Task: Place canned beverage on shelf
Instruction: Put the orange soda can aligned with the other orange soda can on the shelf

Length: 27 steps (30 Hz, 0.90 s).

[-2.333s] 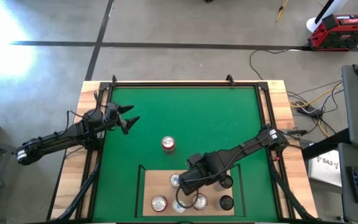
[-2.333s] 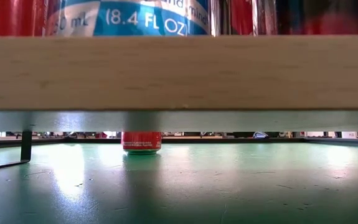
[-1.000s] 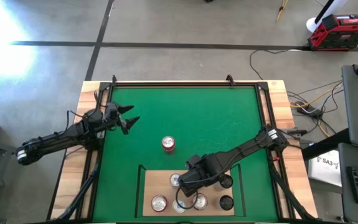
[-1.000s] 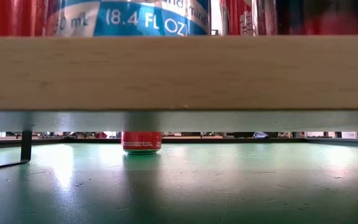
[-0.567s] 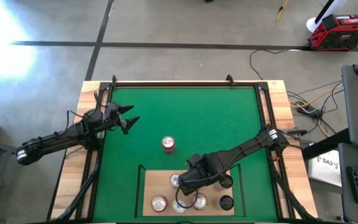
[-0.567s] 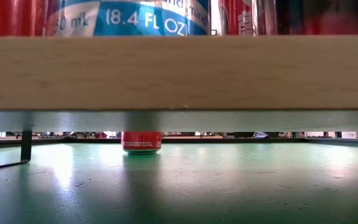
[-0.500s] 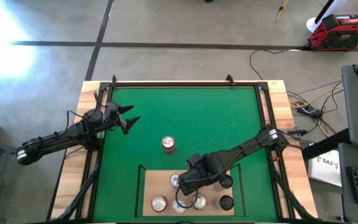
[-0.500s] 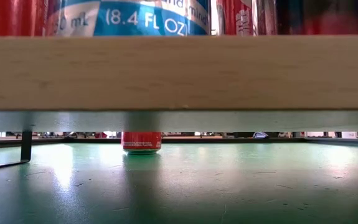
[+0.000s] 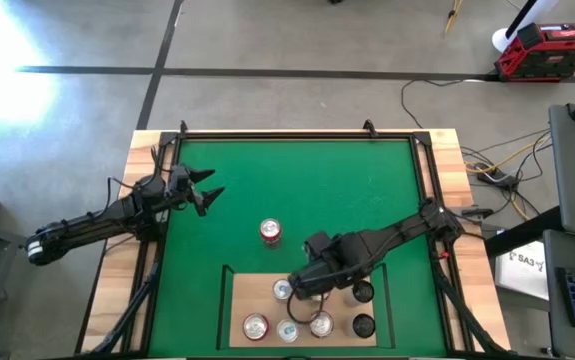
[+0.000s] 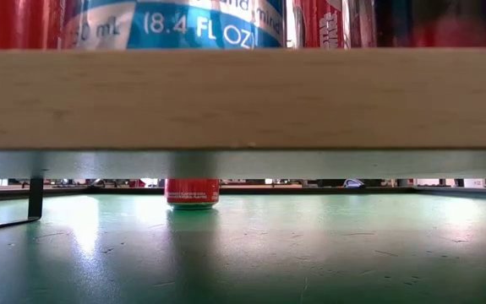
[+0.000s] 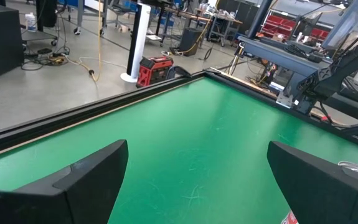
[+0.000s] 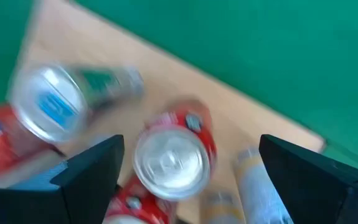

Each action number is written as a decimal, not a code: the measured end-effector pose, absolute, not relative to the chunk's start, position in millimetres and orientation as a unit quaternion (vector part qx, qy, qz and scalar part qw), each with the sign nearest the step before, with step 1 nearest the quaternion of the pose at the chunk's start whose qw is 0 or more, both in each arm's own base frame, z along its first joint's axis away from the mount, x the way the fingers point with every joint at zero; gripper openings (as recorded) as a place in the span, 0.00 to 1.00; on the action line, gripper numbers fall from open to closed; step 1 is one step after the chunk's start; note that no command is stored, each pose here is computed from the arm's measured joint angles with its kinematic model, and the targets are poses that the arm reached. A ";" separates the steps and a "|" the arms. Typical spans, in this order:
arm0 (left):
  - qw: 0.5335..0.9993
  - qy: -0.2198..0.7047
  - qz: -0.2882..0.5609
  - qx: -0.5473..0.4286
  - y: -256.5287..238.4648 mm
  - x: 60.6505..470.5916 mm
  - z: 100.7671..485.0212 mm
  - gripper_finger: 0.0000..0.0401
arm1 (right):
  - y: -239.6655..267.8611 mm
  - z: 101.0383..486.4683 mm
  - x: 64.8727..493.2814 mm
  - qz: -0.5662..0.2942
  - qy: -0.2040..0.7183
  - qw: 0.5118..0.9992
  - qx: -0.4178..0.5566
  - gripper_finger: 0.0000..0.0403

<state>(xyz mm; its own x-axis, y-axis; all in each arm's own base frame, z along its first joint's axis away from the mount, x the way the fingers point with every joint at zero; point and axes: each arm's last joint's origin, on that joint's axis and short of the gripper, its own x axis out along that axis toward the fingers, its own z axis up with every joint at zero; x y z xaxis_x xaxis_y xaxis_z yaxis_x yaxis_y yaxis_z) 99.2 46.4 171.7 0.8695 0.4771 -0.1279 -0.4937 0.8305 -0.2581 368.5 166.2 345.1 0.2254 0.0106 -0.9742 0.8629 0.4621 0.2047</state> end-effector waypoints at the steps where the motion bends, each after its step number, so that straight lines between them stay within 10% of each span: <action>1: 0.956 0.029 0.254 -0.143 46.4 99.2 171.7 0.92 | 163.3 348.8 369.6 -0.323 0.520 0.677 0.409 0.91; 14: 0.956 0.029 0.254 -0.143 46.4 99.3 171.7 0.92 | 97.2 331.5 406.5 -0.424 0.433 0.696 0.385 0.91; 27: 0.956 0.029 0.254 -0.143 46.4 99.2 171.7 0.92 | 34.9 299.9 451.0 -0.335 0.490 0.677 0.435 0.91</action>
<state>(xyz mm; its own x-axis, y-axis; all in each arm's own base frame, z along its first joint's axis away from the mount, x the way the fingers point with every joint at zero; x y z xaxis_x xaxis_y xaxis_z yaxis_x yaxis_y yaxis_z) 99.2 46.4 171.7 0.8692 0.4775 -0.1279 -0.4941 0.8303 -0.2579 451.0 34.9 299.9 0.2952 -0.0281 -0.9550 0.8803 0.3965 0.2604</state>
